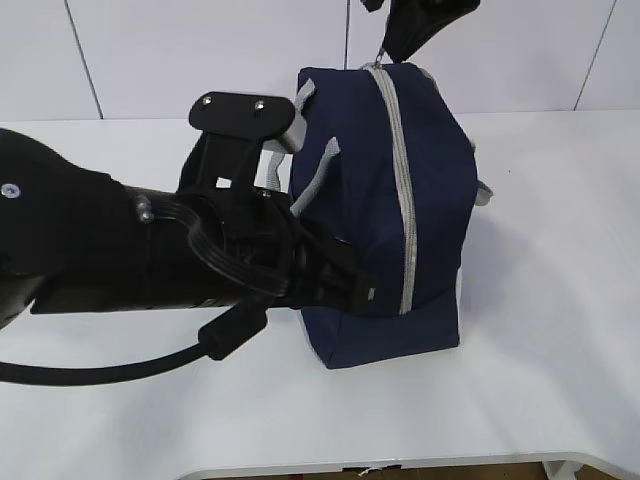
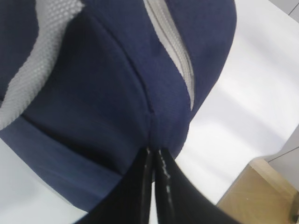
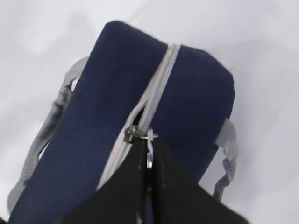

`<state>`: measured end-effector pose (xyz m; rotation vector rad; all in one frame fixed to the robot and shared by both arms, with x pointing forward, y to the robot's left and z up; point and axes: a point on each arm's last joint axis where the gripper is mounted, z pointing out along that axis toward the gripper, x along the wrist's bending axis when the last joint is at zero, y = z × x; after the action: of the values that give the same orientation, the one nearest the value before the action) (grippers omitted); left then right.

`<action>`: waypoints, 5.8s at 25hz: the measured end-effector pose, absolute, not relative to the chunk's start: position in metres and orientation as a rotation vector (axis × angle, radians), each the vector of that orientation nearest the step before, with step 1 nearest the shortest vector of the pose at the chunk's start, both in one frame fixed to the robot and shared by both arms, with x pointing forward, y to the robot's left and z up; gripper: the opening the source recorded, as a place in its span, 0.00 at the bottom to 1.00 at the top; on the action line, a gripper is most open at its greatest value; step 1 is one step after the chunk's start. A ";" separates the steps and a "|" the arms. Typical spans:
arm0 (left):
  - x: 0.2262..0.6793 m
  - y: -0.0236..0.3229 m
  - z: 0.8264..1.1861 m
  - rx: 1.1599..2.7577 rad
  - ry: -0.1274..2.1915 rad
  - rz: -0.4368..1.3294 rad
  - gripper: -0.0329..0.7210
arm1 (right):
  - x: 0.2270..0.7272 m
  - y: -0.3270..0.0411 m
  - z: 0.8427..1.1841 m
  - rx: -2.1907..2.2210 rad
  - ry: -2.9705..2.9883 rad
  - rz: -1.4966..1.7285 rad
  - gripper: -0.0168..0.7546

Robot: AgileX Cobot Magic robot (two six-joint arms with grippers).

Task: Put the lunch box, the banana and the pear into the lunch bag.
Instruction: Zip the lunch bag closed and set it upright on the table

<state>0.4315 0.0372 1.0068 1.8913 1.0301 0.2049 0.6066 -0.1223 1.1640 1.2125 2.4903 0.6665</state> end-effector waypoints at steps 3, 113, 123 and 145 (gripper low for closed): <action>0.430 0.037 1.006 1.901 1.026 0.189 0.01 | 0.617 -0.119 1.161 1.206 2.476 0.658 0.05; 0.511 0.109 1.021 1.757 1.037 0.761 0.01 | 0.520 -0.188 1.121 1.452 2.686 0.742 0.05; 0.511 0.109 1.021 1.776 1.012 0.779 0.01 | 0.522 -0.190 1.126 1.900 2.446 0.734 0.05; 0.510 0.108 1.019 1.814 0.986 0.775 0.01 | 0.528 -0.190 1.120 2.349 2.143 0.682 0.05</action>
<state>0.5102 0.1084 1.0194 1.8145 0.9858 0.7754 0.5276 -0.1903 1.1197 2.3489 2.1426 0.6824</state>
